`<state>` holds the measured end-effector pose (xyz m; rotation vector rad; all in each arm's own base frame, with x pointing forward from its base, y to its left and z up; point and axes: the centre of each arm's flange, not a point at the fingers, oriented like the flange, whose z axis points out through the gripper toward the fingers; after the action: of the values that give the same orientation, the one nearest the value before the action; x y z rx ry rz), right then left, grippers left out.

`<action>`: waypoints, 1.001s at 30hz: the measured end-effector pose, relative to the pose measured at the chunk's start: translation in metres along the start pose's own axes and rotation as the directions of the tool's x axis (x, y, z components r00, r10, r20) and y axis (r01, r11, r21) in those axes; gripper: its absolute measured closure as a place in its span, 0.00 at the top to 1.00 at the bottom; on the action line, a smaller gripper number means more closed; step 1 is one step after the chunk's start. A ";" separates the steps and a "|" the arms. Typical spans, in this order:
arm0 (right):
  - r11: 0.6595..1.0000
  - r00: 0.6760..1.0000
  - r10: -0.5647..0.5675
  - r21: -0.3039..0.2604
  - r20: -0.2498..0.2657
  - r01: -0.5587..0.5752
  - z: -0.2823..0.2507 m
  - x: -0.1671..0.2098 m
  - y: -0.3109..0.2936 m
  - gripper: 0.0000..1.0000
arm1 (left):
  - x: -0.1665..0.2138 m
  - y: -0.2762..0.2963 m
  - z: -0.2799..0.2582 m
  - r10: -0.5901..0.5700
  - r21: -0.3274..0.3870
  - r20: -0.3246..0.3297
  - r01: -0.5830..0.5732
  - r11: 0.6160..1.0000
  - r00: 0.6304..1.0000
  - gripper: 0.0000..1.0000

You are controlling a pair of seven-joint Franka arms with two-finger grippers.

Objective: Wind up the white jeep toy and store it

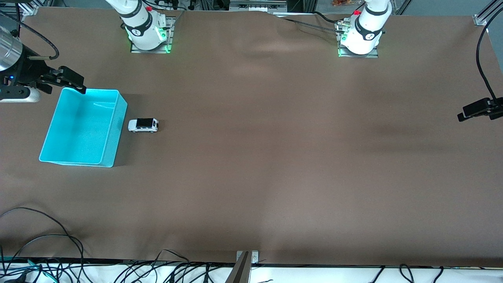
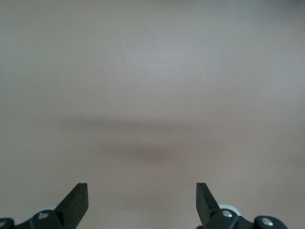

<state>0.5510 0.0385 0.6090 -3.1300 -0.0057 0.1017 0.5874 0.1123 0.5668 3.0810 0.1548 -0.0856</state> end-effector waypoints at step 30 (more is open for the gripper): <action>1.000 1.000 0.008 0.000 -0.003 -0.008 -0.002 -0.001 -0.004 1.00 | 0.001 0.067 0.001 0.125 0.001 0.002 -0.125 0.992 0.992 1.00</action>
<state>0.5505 0.0420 0.6108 -3.1306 0.0066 0.0963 0.5953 0.0461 0.5694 3.0822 -0.0383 -0.0826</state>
